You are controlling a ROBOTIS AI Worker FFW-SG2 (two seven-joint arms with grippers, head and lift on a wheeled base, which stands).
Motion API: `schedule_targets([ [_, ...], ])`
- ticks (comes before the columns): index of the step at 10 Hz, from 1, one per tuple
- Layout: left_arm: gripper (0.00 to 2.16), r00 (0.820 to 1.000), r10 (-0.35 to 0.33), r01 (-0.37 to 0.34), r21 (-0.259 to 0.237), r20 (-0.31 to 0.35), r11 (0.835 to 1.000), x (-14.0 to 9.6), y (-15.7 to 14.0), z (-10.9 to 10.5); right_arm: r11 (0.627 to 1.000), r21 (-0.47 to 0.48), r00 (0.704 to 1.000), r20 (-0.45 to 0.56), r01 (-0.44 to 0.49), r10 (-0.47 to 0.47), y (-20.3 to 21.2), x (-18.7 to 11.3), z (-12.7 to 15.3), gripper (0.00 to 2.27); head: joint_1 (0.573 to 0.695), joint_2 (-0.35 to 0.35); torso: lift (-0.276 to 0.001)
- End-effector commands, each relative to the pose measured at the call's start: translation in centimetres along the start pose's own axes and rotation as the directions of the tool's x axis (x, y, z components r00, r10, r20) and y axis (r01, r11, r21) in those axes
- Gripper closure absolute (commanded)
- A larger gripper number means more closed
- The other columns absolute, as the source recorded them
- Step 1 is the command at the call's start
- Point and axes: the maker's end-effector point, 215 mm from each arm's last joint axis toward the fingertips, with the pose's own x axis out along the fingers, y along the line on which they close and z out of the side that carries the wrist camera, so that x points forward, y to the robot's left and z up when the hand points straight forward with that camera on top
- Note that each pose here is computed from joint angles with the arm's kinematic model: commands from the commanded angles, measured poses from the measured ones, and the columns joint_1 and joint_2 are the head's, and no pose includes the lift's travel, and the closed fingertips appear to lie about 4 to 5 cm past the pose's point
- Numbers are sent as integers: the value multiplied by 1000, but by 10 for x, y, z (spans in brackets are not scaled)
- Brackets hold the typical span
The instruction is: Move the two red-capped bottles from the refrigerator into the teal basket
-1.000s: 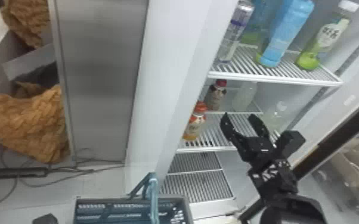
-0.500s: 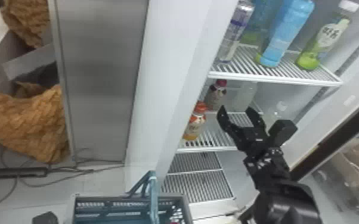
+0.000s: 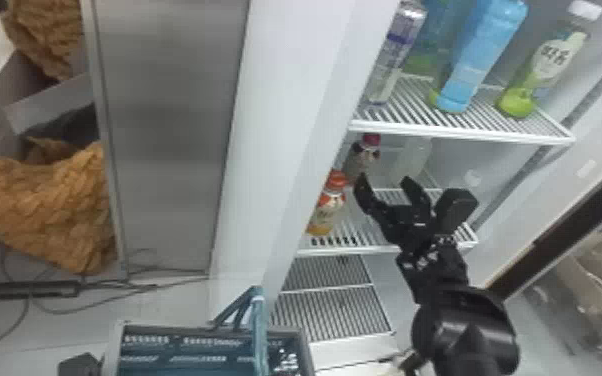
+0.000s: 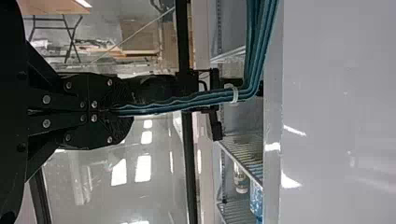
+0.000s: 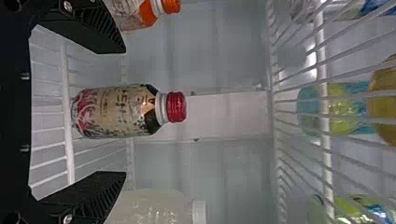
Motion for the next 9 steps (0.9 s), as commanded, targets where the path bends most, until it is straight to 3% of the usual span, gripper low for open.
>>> schedule_targets([
  [1,1151,1000,0,0,-1,-3,1000,1,1,0,1000,9,1000,-10,-1,1,1,11,-4,71,695,-350,-224],
  [5,1151,1000,-5,5,-2,-6,1000,2,0,0,999,41,998,-57,-18,20,11,32,-18,41,695,-350,-224],
  [9,1151,1000,-9,9,-2,-6,1000,3,-2,1,1000,22,998,-62,-17,18,16,59,-11,42,695,-350,-224],
])
